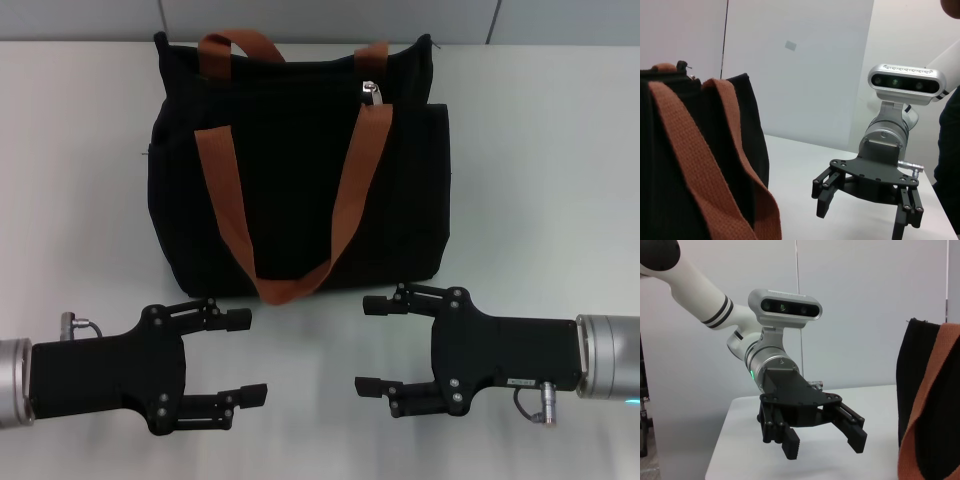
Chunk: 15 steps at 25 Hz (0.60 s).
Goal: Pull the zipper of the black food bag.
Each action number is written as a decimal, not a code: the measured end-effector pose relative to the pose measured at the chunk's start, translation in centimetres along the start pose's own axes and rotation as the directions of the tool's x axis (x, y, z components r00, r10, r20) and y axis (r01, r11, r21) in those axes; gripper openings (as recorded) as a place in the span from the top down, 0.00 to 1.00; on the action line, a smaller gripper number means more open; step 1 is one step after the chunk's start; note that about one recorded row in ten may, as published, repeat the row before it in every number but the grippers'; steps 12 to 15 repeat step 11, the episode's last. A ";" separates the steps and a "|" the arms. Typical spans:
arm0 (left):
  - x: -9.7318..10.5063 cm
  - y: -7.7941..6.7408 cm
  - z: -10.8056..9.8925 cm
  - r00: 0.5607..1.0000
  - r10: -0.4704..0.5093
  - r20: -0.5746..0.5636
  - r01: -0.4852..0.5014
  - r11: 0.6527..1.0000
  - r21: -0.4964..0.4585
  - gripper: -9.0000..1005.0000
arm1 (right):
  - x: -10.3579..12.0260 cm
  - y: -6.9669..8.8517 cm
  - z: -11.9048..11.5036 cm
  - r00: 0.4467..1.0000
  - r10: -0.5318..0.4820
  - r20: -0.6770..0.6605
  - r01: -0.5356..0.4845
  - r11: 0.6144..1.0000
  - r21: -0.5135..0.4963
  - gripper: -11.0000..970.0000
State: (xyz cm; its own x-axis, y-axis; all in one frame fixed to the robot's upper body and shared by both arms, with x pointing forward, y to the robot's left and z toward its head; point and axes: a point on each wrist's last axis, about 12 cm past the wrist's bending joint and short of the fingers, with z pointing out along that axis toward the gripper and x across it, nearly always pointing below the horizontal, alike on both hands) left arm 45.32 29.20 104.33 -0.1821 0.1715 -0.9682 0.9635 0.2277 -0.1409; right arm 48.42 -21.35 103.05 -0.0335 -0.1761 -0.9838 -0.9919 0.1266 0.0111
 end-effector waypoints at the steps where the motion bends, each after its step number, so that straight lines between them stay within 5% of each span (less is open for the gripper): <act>1: 0.0 0.0 0.0 1.000 0.000 0.000 0.000 1.000 0.000 0.20 | 0.0 0.0 0.0 1.000 0.000 0.000 0.000 1.000 0.000 0.16; 15: 0.0 0.0 0.0 1.000 -0.001 0.001 0.001 1.000 0.000 0.20 | -0.1 -0.1 0.0 1.000 -0.005 0.000 0.005 1.000 -0.001 0.16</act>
